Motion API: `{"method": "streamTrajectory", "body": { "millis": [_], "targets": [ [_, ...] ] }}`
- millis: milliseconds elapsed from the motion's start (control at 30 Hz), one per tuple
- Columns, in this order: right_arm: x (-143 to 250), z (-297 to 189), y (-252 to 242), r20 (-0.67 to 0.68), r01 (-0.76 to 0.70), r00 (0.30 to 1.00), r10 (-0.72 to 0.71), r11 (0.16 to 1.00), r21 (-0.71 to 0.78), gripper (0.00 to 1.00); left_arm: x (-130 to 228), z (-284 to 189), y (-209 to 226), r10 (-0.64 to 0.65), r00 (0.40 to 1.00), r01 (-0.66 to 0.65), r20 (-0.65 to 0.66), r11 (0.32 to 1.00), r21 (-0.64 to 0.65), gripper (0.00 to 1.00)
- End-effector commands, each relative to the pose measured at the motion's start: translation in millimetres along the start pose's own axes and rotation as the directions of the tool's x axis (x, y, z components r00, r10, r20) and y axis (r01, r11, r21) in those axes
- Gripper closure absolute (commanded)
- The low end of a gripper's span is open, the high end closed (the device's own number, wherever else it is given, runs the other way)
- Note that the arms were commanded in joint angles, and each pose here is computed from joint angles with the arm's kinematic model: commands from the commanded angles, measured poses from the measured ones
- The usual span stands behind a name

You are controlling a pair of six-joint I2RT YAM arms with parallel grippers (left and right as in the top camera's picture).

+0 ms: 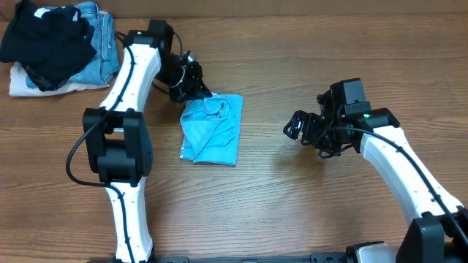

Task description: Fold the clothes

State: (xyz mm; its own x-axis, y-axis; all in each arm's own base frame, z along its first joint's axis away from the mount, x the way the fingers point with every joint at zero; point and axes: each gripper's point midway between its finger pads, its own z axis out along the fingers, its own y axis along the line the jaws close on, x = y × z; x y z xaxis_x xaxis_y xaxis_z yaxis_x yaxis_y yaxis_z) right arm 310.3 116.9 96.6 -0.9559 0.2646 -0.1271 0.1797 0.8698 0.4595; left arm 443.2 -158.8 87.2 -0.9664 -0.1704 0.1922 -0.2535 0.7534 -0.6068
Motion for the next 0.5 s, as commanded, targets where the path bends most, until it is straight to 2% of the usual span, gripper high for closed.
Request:
{"method": "streamTrajectory", "body": {
  "millis": [0,333,400,467],
  "targets": [
    [0.2,7.2,-3.2,-0.011,0.003,1.000,-0.003,1.000,0.011,0.00,-2.3,3.9,-27.9,0.073,0.997,-0.074,0.021,0.997,0.028,0.96],
    [0.4,14.2,-6.4,-0.027,-0.004,1.000,0.005,1.000,0.019,0.00,-20.8,32.1,-51.5,0.152,0.975,-0.136,0.163,0.985,-0.108,0.94],
    [0.5,14.2,-6.4,-0.028,-0.004,1.000,0.005,1.000,0.019,0.00,-24.0,36.9,-59.1,0.173,0.966,-0.152,0.190,0.981,-0.119,0.88],
    [0.5,14.2,-6.4,-0.028,-0.004,1.000,0.005,1.000,0.019,0.00,-22.7,42.7,-68.4,0.193,0.961,-0.173,0.199,0.978,-0.116,0.85]
  ]
}}
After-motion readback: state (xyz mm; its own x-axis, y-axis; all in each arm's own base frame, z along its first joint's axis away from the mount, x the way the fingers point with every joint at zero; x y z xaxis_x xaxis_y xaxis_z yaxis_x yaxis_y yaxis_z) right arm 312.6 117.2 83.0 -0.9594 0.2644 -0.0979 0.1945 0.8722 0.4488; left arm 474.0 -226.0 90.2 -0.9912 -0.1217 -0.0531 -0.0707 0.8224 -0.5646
